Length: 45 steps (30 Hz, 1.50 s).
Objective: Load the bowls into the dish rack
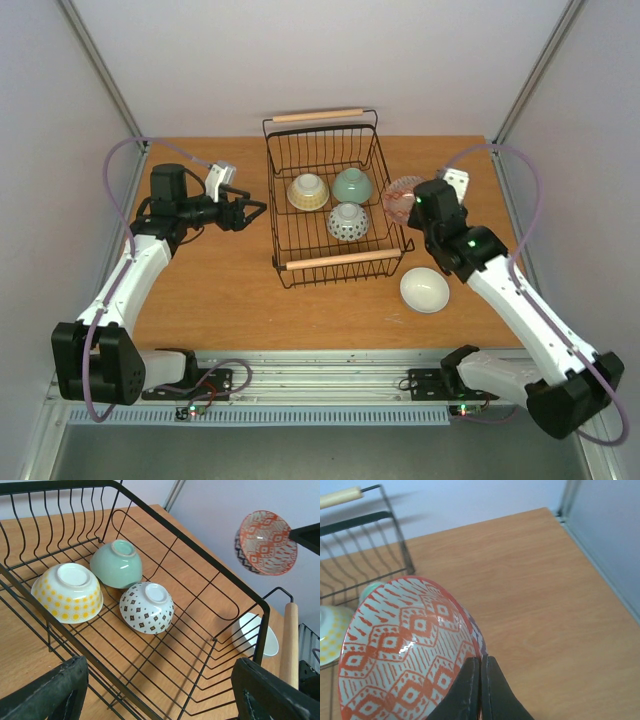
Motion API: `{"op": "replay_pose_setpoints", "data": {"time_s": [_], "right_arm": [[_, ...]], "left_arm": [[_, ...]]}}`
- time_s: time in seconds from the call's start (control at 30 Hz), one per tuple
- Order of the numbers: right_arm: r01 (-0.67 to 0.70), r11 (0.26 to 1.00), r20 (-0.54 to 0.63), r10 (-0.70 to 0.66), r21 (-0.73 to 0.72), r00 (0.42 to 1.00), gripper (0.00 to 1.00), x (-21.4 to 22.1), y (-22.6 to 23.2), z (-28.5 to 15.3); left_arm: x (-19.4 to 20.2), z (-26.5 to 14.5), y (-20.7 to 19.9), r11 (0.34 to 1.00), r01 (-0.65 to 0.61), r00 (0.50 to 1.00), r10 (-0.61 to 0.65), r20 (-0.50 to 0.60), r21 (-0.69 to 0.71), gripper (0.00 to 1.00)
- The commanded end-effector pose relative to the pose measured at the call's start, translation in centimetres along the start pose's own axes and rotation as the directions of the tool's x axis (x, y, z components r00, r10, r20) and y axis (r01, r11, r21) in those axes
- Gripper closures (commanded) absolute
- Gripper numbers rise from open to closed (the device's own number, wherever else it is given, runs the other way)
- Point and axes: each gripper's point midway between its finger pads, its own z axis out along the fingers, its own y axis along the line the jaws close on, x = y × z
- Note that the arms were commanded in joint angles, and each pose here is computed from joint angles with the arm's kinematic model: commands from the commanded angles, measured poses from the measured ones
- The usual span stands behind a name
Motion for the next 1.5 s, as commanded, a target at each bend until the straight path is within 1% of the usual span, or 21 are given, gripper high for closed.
{"op": "replay_pose_setpoints", "data": {"time_s": [0.0,0.17,0.33,0.6,0.8,1.13,1.17,1.2,1.23,1.33,1.37,1.4,1.47], "right_arm": [[0.004,0.987,0.096,0.011,-0.162,0.995,0.99,-4.1,5.5,-0.4],[0.115,0.962,0.099,-0.093,-0.248,0.991,0.99,-3.9,11.2,-0.3],[0.234,0.914,0.126,-0.203,-0.330,0.971,0.99,-2.6,17.2,-1.5],[0.359,0.841,0.169,-0.317,-0.405,0.933,0.99,-0.4,24.3,-3.5],[0.428,0.795,0.221,-0.367,-0.430,0.903,0.99,0.4,27.9,-5.5],[0.458,0.743,0.265,-0.374,-0.487,0.889,0.99,1.0,30.5,-8.6],[0.460,0.741,0.268,-0.374,-0.488,0.888,0.99,1.0,30.5,-8.8],[0.463,0.739,0.272,-0.375,-0.489,0.886,0.99,1.0,30.6,-8.9],[0.464,0.738,0.274,-0.376,-0.489,0.885,0.99,1.0,30.7,-8.9],[0.469,0.736,0.273,-0.382,-0.487,0.883,0.99,1.2,30.9,-8.7],[0.471,0.735,0.271,-0.385,-0.489,0.882,0.99,1.3,30.9,-8.7],[0.471,0.734,0.270,-0.386,-0.490,0.882,0.99,1.4,31.0,-8.7],[0.471,0.732,0.269,-0.386,-0.492,0.882,0.99,1.5,31.0,-8.6]], "left_arm": [[-0.9,-0.2,-0.6,0.999,-0.033,0.999,0.033,0.023,0.018,0.21],[-0.5,0.2,-0.2,1.000,-0.004,1.000,0.004,0.001,0.028,0.20],[-0.3,0.4,-0.1,0.999,0.012,1.000,-0.012,-0.012,0.035,0.19],[-0.3,0.6,-0.7,0.997,0.021,1.000,-0.019,-0.024,0.071,0.18],[0.0,0.9,-0.6,0.997,0.028,0.999,-0.025,-0.034,0.071,0.18],[0.3,1.3,-0.5,0.997,0.032,0.998,-0.029,-0.050,0.068,0.18],[0.3,1.4,-0.6,0.997,0.031,0.998,-0.027,-0.053,0.073,0.21],[0.4,1.4,-0.8,0.996,0.025,0.998,-0.021,-0.055,0.082,0.26],[0.4,1.4,-0.9,0.996,0.022,0.998,-0.017,-0.058,0.089,0.35],[0.5,1.5,-1.2,0.995,0.016,0.998,-0.009,-0.063,0.102,0.67],[0.5,1.5,-1.3,0.995,0.015,0.998,-0.008,-0.064,0.102,0.72],[0.6,1.5,-1.3,0.995,0.014,0.998,-0.007,-0.065,0.103,0.80],[0.6,1.6,-1.2,0.995,0.011,0.998,-0.004,-0.066,0.101,0.95]]}}
